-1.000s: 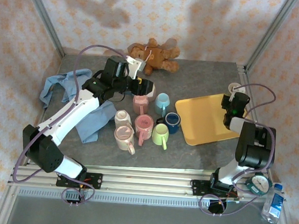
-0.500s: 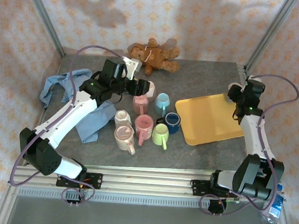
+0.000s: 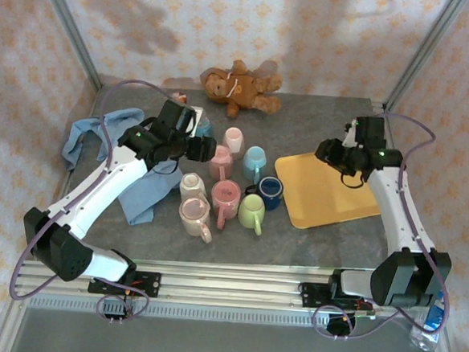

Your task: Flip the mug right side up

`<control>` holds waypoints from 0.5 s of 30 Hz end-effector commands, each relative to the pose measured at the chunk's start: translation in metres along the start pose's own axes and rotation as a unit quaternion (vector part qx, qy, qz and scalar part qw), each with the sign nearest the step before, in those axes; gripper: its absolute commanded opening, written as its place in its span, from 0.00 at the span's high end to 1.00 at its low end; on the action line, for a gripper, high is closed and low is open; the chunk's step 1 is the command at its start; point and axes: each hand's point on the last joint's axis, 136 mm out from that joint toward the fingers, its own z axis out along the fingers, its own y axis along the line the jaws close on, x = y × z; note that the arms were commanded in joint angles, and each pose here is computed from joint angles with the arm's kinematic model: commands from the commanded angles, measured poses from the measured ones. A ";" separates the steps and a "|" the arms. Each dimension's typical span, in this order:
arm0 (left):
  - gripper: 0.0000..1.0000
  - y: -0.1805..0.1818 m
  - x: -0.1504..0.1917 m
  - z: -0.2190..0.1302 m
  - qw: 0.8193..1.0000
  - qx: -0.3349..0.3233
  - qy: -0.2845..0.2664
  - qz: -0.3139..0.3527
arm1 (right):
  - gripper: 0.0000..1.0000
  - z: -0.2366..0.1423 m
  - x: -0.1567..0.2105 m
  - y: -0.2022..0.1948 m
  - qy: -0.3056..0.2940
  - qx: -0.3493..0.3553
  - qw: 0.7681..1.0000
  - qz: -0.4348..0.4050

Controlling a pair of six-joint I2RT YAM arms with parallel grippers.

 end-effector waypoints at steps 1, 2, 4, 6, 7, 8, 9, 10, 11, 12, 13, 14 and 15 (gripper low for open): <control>0.29 0.028 0.012 -0.005 0.994 -0.073 0.002 -0.078 | 0.52 0.005 0.028 0.014 0.067 0.003 0.997 0.022; 0.29 0.032 0.013 -0.002 0.992 -0.083 0.003 -0.097 | 0.52 0.007 0.029 0.021 0.071 -0.002 0.997 0.019; 0.29 0.038 0.012 0.008 0.987 -0.091 0.015 -0.128 | 0.53 0.012 0.030 0.035 0.083 -0.012 0.996 0.012; 0.31 0.039 0.006 0.020 0.983 -0.097 0.025 -0.152 | 0.54 0.017 0.030 0.048 0.089 -0.023 0.996 0.005; 0.31 0.040 0.003 0.027 0.982 -0.101 0.027 -0.159 | 0.54 0.020 0.030 0.053 0.092 -0.026 0.995 0.003; 0.31 0.041 0.000 0.033 0.980 -0.104 0.030 -0.169 | 0.54 0.021 0.030 0.058 0.095 -0.031 0.995 0.001; 0.32 0.041 -0.004 0.041 0.978 -0.103 0.033 -0.179 | 0.54 0.023 0.029 0.063 0.098 -0.036 0.995 0.002; 0.33 0.040 -0.008 0.049 0.977 -0.100 0.035 -0.188 | 0.54 0.024 0.029 0.067 0.101 -0.040 0.994 0.001; 0.34 0.041 -0.010 0.056 0.975 -0.101 0.037 -0.195 | 0.54 0.025 0.029 0.071 0.103 -0.044 0.994 0.003; 0.35 0.042 -0.014 0.063 0.973 -0.104 0.039 -0.202 | 0.54 0.027 0.029 0.074 0.105 -0.049 0.993 0.007; 0.35 0.043 -0.017 0.071 0.971 -0.108 0.039 -0.210 | 0.54 0.027 0.029 0.079 0.108 -0.057 0.992 0.013; 0.36 0.046 -0.018 0.078 0.969 -0.114 0.041 -0.217 | 0.55 0.028 0.028 0.082 0.109 -0.066 0.992 0.021; 0.37 0.049 -0.020 0.085 0.966 -0.117 0.045 -0.224 | 0.55 0.027 0.028 0.087 0.111 -0.079 0.990 0.027</control>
